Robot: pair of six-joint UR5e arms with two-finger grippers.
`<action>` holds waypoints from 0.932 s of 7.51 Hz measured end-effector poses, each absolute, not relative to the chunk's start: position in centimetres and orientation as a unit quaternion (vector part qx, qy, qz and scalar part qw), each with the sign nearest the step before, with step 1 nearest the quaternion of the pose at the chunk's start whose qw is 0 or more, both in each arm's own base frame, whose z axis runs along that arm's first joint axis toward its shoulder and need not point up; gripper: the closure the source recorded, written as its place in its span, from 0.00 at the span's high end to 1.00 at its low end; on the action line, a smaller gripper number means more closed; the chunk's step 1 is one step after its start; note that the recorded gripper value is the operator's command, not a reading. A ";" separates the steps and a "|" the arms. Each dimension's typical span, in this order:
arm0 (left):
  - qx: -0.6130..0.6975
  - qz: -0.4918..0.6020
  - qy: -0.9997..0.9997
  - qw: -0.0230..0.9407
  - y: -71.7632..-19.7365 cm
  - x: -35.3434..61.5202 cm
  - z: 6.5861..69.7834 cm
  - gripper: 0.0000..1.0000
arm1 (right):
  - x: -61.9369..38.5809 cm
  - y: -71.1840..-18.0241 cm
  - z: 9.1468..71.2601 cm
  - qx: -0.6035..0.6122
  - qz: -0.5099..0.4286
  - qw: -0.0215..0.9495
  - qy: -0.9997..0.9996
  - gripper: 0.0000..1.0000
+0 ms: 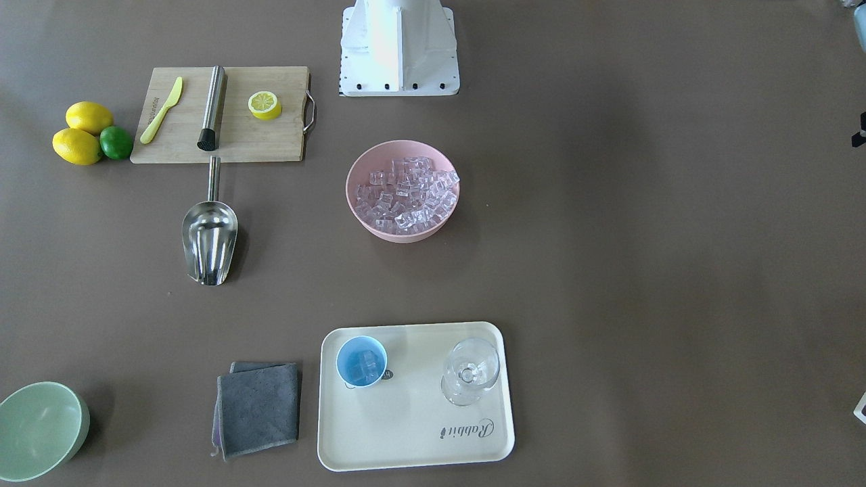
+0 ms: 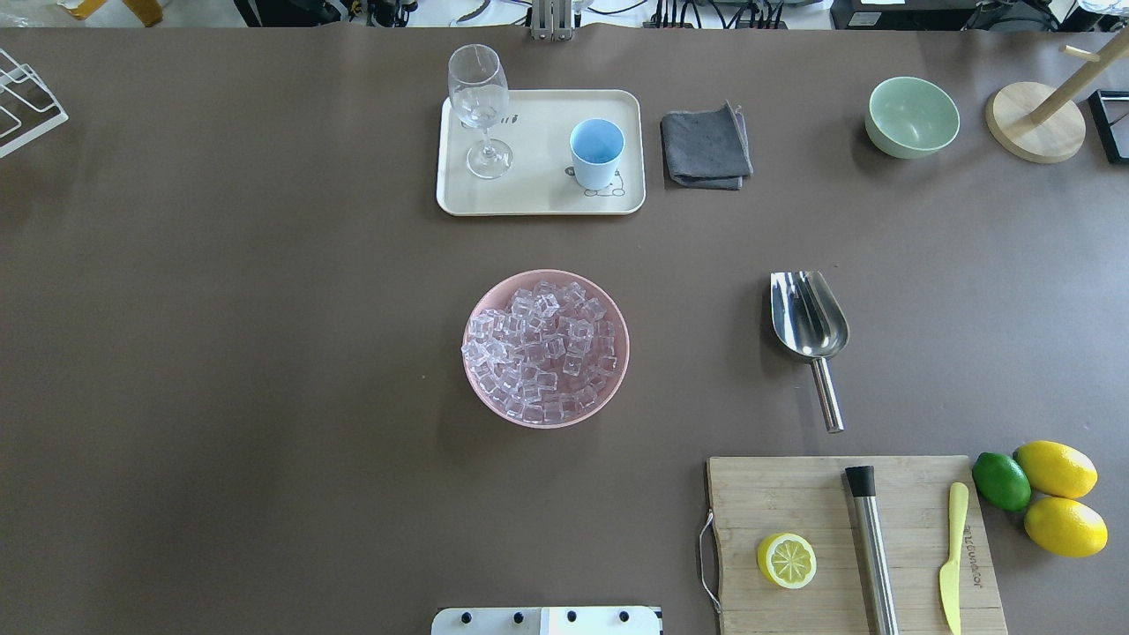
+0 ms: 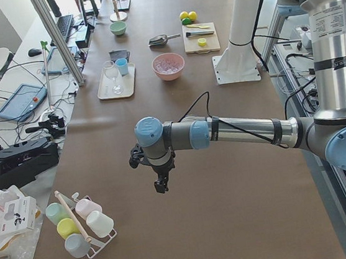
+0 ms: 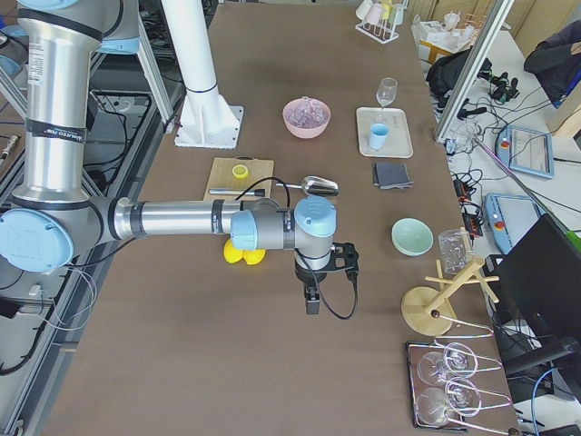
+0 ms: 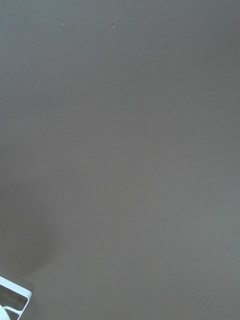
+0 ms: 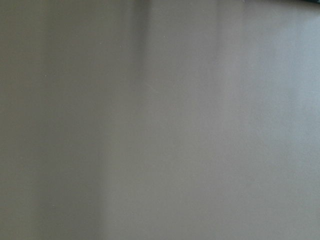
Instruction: Put ice in cup with scoop
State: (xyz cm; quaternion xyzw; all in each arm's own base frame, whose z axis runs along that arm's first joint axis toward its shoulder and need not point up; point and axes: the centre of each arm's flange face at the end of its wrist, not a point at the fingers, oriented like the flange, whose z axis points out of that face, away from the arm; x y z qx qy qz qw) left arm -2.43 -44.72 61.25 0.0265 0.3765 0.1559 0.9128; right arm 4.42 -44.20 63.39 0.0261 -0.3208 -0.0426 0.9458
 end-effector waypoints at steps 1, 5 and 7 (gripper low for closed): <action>0.025 0.155 0.377 0.913 -44.7 -2.5 61.4 0.98 | 6.1 -43.9 64.2 0.028 -0.035 0.942 -0.333 1.00; 0.016 0.152 0.377 0.914 -44.6 -2.4 62.0 0.98 | 7.3 -43.3 65.9 0.015 -0.025 0.944 -0.328 1.00; 0.014 0.152 0.376 0.914 -44.6 -2.3 62.2 0.98 | 7.3 -43.2 66.1 0.014 -0.025 0.944 -0.328 1.00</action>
